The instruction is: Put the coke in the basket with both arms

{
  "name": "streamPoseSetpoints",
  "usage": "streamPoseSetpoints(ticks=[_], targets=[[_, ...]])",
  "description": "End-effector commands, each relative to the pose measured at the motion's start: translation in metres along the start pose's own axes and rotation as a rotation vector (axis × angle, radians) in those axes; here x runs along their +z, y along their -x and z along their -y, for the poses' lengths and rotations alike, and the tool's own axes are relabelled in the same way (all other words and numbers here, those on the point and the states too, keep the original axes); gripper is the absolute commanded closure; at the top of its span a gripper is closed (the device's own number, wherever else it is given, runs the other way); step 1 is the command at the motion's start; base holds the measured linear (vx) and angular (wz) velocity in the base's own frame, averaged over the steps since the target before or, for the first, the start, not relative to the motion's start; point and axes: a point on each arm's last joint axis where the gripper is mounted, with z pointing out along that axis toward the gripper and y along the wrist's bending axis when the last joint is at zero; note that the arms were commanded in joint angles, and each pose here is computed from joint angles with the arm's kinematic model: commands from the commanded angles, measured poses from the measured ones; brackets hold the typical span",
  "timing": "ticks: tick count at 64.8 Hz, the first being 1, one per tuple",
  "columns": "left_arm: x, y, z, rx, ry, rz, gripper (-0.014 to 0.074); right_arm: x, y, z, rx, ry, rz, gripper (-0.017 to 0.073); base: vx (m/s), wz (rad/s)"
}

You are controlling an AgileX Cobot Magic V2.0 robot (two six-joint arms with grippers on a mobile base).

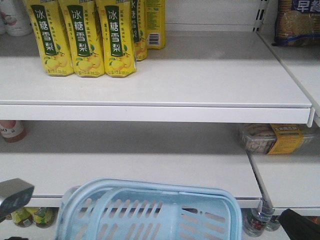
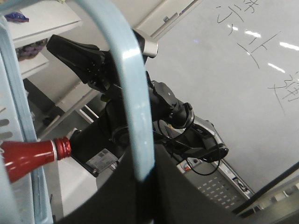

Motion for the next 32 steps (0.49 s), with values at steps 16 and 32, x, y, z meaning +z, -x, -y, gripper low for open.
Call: streamPoseSetpoints(ticks=[16,32], targets=[[-0.02,0.013,0.025,0.077,0.071,0.28,0.0599,0.001,-0.006,0.003,-0.044,-0.021,-0.019,0.0564,0.0,0.0],[-0.025,0.018,0.019,0.245,0.138,0.387,0.0599,0.001,-0.005,0.003,-0.044,-0.026,-0.016,0.0564,0.0,0.0]])
